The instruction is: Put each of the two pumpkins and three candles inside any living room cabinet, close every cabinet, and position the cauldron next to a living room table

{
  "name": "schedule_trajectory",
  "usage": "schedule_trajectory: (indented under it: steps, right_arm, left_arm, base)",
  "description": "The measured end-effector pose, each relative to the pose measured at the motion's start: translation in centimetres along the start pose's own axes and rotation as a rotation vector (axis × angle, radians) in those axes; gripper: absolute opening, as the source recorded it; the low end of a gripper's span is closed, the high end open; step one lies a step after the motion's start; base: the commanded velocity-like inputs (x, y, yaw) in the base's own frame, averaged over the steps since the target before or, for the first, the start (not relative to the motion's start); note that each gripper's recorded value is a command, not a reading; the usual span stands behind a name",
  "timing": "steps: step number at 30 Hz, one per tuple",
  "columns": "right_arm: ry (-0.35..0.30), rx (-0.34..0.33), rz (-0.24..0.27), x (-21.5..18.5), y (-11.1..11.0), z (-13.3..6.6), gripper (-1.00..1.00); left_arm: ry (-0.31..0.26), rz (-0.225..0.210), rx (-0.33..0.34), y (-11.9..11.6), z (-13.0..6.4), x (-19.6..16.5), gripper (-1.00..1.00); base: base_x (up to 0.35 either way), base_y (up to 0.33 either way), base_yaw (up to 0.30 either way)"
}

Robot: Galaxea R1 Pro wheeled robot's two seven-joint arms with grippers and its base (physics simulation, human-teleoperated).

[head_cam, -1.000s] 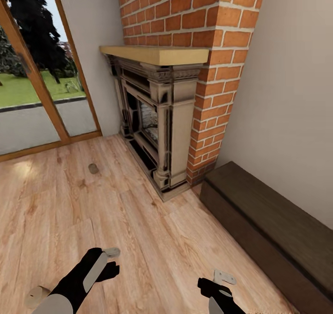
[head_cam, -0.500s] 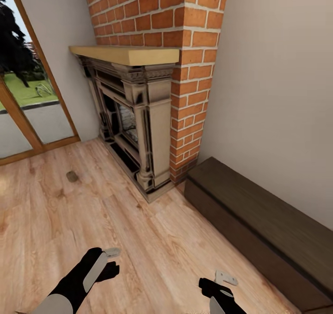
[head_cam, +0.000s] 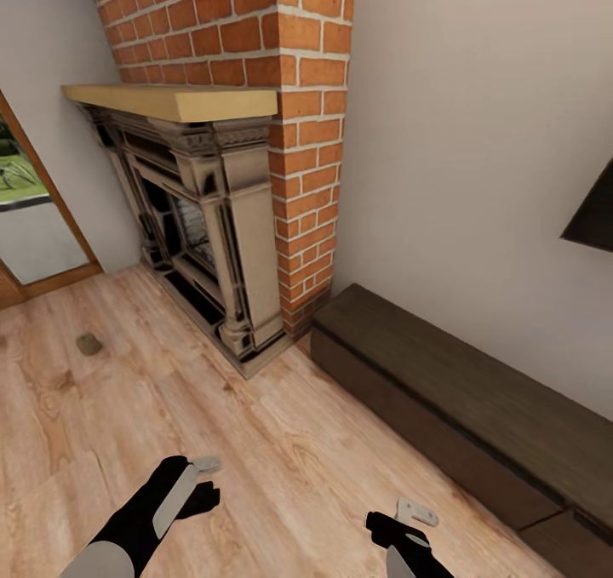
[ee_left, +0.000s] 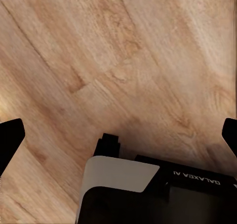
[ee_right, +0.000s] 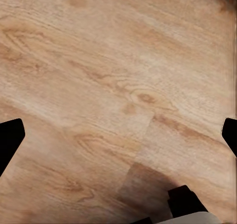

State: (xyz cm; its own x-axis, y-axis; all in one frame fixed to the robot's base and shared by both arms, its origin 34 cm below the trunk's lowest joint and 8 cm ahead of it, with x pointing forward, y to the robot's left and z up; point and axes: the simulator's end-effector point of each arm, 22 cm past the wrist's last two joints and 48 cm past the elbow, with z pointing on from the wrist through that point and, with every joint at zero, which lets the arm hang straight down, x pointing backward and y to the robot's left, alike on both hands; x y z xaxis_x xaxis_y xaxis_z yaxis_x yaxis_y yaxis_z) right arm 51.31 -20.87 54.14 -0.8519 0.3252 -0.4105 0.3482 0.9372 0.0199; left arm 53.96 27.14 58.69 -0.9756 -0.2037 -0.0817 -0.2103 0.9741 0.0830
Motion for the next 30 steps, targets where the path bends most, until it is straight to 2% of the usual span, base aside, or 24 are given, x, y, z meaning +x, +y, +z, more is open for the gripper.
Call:
schedule_trajectory:
  steps: [23, 30]
  right_arm:
    - [0.001, 0.002, 0.001, -0.01, -0.15, 0.03, 1.0]
    - [0.005, 0.012, 0.029, -0.05, -0.63, 0.1, 1.0]
  left_arm:
    - [-0.001, 0.0, 0.0, -0.01, -0.01, -0.03, 1.0]
    - [0.0, 0.0, 0.0, -0.01, -0.01, -0.02, 1.0]
  base:
    - [-0.02, 0.0, -0.282]
    - [-0.005, 0.032, -0.282]
